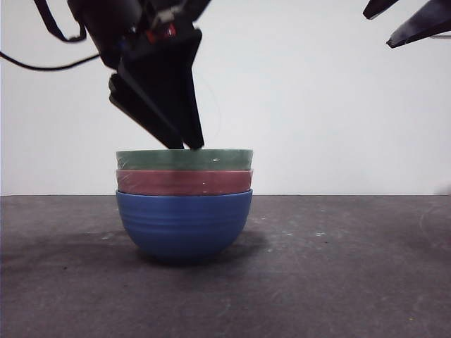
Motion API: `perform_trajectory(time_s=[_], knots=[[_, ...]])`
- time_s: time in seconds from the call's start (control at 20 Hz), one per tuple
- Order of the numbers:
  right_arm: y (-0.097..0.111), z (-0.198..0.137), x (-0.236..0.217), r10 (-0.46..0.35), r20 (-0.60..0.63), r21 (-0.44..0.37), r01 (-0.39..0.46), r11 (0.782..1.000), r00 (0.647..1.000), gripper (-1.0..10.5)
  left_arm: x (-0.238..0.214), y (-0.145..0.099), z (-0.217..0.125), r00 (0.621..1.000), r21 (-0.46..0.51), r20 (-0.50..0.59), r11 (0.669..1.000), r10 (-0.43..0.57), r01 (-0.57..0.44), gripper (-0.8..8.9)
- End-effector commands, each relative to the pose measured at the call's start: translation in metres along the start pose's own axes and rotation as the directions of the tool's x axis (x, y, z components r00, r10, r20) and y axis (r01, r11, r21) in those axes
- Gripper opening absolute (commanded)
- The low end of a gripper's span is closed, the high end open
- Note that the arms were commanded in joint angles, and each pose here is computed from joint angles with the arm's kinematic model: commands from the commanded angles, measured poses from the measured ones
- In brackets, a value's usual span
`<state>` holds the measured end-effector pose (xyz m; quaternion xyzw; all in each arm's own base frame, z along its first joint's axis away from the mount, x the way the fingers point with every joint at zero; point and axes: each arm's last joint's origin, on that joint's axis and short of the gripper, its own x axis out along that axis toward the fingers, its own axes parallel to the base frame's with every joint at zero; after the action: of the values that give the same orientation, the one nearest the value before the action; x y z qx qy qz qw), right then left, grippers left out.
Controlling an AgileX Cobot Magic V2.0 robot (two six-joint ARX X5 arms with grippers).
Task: Pick up the green bowl on the top,put the green bowl on the left,pick up the red bowl in the middle,put the red bowl on the right
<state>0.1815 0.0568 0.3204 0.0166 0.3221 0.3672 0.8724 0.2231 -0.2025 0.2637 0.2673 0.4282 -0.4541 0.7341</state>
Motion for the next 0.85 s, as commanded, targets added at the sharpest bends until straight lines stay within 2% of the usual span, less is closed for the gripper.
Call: perform_trajectory(time_s=[0.05, 0.2, 0.25, 0.4, 0.45, 0.85], knots=[[0.0002, 0.0011, 0.0004, 0.000, 0.002, -0.011, 0.000, 1.000, 1.000, 2.5, 0.0077, 0.0003, -0.0006, 1.000, 0.023, -0.022, 1.000, -0.008, 0.009, 3.15], [0.0002, 0.0011, 0.0004, 0.000, 0.002, -0.011, 0.000, 1.000, 1.000, 2.5, 0.0105, 0.0009, -0.0004, 1.000, 0.023, -0.028, 1.000, -0.010, 0.010, 3.09], [0.0002, 0.0011, 0.0004, -0.001, 0.002, -0.011, 0.001, 1.000, 1.000, 2.5, 0.0105, 0.0009, -0.0003, 1.000, 0.029, -0.026, 1.000, -0.009, 0.010, 2.78], [0.0001, 0.0011, 0.0004, -0.001, 0.002, -0.010, 0.001, 1.000, 1.000, 2.5, 0.0105, 0.0010, -0.0003, 1.000, 0.060, -0.026, 0.998, -0.009, 0.010, 0.30], [0.0001, 0.0012, 0.0004, -0.001, 0.003, -0.011, 0.001, 1.000, 1.000, 2.5, 0.0105, 0.0009, -0.0003, 1.000, 0.076, -0.026, 0.997, -0.009, 0.011, -0.12], [0.0000, 0.0012, 0.0004, -0.003, 0.003, -0.012, 0.003, 1.000, 1.000, 2.5, 0.0104, 0.0010, 0.0007, 1.000, 0.130, -0.017, 0.991, -0.007, 0.009, -0.09]])
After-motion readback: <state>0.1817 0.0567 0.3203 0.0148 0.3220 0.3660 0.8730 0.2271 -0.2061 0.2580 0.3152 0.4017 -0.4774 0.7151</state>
